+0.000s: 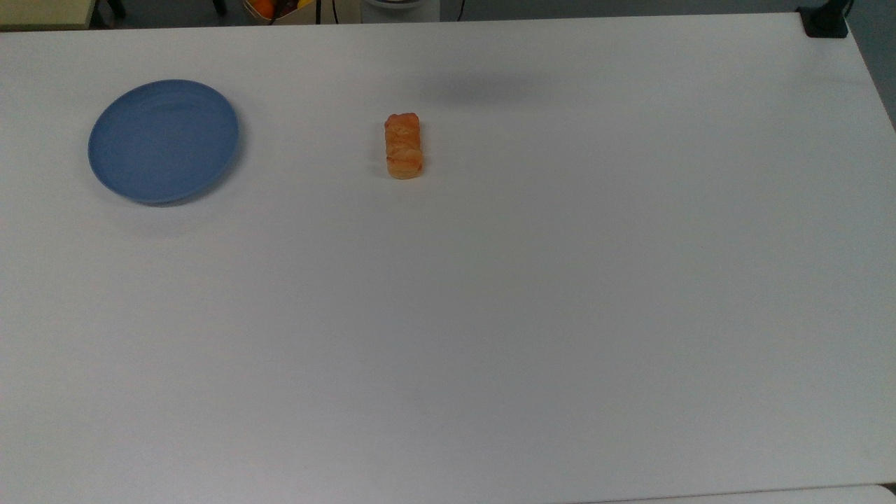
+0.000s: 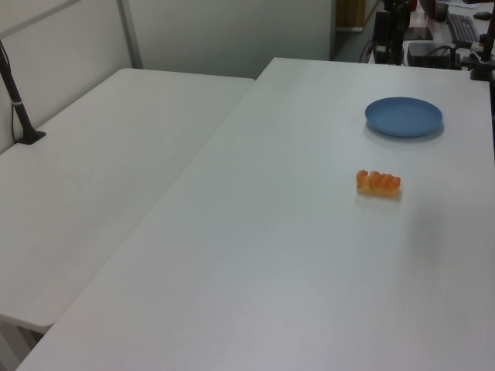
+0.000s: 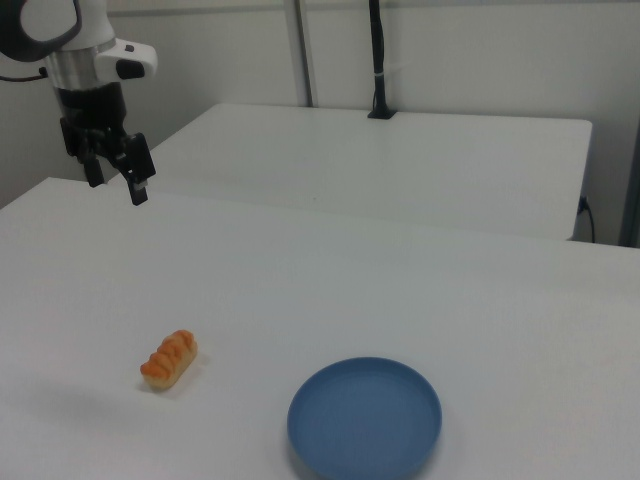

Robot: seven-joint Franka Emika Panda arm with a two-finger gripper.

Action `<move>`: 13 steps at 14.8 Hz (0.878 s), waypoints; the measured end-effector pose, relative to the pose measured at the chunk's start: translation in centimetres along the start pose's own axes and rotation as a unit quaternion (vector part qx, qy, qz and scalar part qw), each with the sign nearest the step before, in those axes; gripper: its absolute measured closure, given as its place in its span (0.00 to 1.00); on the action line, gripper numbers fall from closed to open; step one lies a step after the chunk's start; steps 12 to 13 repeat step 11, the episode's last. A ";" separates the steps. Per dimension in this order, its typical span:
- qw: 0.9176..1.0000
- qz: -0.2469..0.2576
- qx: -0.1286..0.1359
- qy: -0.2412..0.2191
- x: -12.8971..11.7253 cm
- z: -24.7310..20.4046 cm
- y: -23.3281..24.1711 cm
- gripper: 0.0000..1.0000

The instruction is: Put the bread on the table

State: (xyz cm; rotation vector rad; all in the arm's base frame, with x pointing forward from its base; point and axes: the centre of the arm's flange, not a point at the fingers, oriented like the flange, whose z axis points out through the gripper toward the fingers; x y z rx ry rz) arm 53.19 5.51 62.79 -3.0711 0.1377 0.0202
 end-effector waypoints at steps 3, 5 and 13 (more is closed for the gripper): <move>1.000 -0.009 0.003 0.017 0.4 -0.3 -0.1 0.00; 0.998 -0.044 0.006 0.048 1.2 -0.7 -0.2 0.00; 0.992 -0.106 -0.001 0.064 2.5 -0.3 1.5 0.00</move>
